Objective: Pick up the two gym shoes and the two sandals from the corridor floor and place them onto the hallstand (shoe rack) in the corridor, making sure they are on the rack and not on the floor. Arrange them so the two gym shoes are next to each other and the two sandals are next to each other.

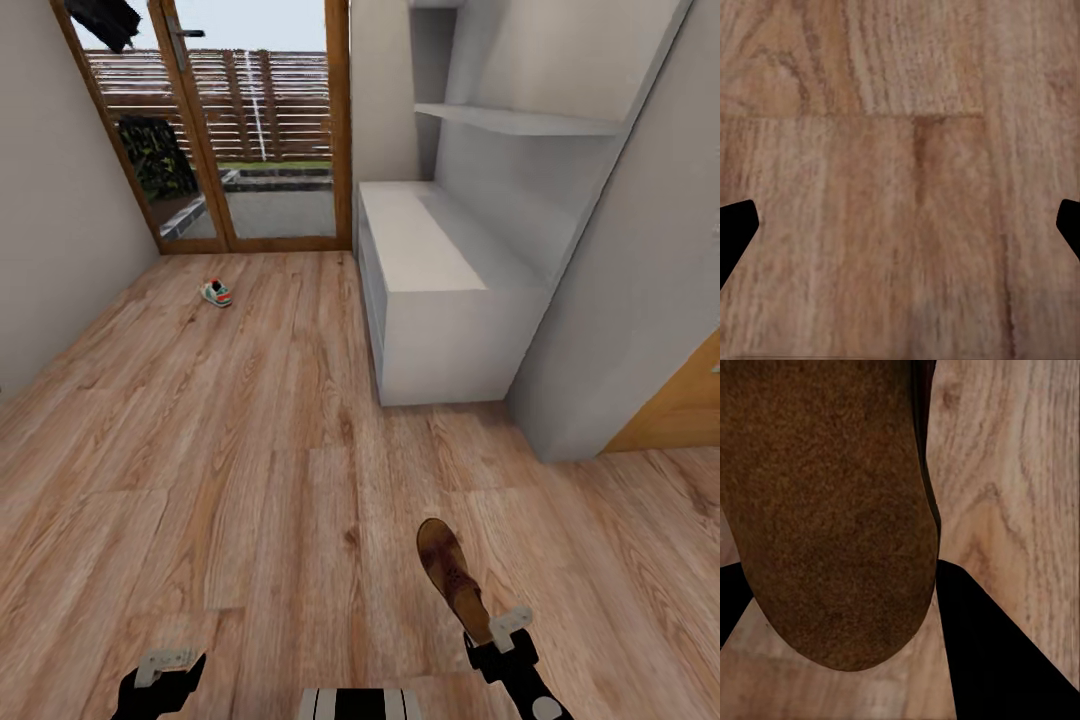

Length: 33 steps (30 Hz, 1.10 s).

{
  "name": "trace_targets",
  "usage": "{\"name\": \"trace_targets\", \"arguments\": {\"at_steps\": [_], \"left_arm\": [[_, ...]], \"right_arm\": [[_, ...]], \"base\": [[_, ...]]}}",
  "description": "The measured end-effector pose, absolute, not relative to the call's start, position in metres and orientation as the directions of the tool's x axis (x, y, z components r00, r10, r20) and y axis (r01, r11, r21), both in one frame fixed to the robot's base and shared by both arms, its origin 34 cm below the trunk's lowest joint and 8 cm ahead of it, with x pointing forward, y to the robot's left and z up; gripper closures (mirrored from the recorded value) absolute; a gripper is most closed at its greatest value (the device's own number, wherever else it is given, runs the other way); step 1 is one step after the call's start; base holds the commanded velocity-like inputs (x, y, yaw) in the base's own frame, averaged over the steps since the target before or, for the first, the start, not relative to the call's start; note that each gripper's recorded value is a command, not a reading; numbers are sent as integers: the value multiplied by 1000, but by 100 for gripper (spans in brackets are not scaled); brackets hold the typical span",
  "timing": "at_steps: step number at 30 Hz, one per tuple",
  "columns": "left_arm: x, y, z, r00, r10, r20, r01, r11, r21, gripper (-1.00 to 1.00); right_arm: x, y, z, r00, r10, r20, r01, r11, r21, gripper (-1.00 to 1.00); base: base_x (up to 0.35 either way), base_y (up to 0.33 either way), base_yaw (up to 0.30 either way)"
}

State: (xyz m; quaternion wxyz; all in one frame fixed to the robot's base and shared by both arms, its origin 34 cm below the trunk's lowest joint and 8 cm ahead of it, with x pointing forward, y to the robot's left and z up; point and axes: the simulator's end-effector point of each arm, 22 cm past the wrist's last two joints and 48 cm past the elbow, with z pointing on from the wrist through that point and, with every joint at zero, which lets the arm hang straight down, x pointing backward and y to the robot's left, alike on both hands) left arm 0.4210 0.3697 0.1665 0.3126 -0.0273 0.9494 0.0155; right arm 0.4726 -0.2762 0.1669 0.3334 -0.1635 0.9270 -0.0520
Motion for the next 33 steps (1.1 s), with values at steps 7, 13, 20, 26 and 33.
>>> {"name": "trace_targets", "arguments": {"at_steps": [7,13,20,26,33], "left_arm": [[422,376,183,-773,-35,-634,-80,996,42,-100],[417,376,194,-779,-41,-625,-89,995,46,-100],[425,375,214,-772,-41,-634,-89,995,44,-100],[432,372,230,-766,-42,-642,-88,995,40,-100],[439,371,249,-759,-42,-649,-87,996,37,-100]], "right_arm": [[467,-287,181,-712,-297,-636,-205,955,-216,100],[460,-305,194,-740,-188,-646,-82,978,-190,100],[467,-304,214,-734,-185,-653,-78,979,-189,100],[473,-304,230,-729,-183,-660,-75,979,-189,100],[480,-303,250,-722,-182,-668,-74,979,-188,100]], "base": [[0,0,0],[0,0,0],[0,0,-43],[0,0,-116],[0,0,-153]]}}
